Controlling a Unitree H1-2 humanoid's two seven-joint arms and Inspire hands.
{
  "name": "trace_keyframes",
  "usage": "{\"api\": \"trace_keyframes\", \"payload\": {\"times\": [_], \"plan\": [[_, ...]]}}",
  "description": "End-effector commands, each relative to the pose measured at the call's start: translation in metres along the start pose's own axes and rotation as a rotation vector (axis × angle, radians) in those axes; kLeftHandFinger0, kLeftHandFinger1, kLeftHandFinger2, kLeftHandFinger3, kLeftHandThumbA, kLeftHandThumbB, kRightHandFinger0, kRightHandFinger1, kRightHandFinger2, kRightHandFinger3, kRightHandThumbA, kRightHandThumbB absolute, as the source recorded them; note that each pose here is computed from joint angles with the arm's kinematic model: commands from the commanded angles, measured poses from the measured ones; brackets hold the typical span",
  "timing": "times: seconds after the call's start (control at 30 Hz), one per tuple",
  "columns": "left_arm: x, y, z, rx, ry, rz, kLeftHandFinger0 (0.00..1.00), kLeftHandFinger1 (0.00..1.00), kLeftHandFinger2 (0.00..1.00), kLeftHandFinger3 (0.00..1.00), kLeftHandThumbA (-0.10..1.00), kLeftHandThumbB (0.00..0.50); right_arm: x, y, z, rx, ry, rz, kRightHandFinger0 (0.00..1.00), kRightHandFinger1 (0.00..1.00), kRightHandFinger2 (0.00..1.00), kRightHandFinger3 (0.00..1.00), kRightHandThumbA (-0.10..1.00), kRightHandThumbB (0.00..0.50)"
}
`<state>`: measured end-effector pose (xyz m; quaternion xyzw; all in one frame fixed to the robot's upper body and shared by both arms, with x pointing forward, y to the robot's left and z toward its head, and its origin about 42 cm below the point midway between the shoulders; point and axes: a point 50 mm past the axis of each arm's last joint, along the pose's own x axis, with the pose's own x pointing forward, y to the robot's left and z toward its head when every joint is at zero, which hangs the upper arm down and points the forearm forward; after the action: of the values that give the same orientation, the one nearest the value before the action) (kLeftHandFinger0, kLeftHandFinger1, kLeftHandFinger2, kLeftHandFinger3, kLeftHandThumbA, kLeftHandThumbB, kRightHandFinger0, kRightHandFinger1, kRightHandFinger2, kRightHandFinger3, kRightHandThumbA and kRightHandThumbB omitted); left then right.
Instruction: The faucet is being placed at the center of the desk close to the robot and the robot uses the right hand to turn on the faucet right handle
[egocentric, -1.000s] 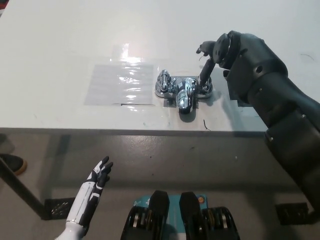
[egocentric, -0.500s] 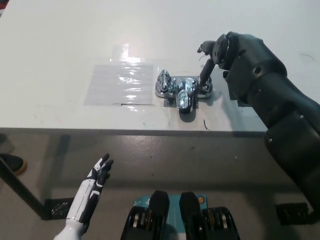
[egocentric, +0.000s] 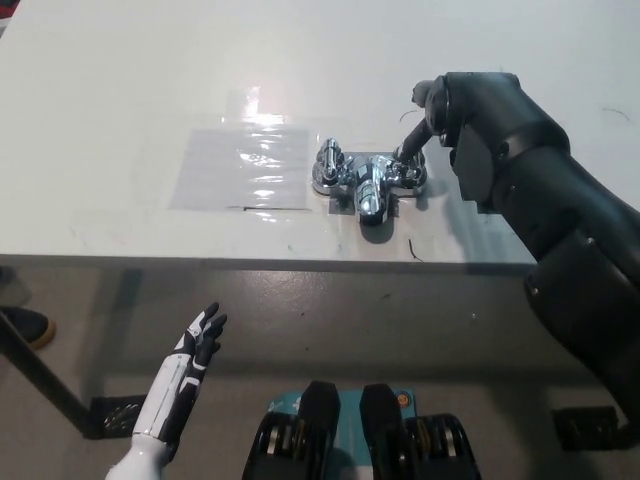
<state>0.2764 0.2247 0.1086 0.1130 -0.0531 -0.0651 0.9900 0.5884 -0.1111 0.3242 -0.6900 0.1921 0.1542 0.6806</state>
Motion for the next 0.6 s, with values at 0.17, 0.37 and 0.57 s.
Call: {"api": "trace_keyframes", "payload": {"times": [0.17,0.37,0.57], "plan": [[0.008,0.004,0.016,-0.001,-0.080,-0.008,1.00,1.00,1.00,1.00,1.00,0.467,-0.016,-0.045,-0.012,-0.077,0.083,0.015,1.00,1.00,1.00,1.00,0.82,0.383],[0.012,0.005,0.018,0.004,-0.081,-0.003,1.00,1.00,1.00,1.00,1.00,0.478,-0.020,-0.052,-0.013,-0.013,0.008,0.093,1.00,1.00,1.00,1.00,0.89,0.384],[0.013,0.005,0.019,0.006,-0.084,-0.004,1.00,1.00,1.00,1.00,1.00,0.474,-0.025,-0.058,-0.009,0.041,-0.094,0.175,1.00,1.00,1.00,1.00,0.95,0.386]]}}
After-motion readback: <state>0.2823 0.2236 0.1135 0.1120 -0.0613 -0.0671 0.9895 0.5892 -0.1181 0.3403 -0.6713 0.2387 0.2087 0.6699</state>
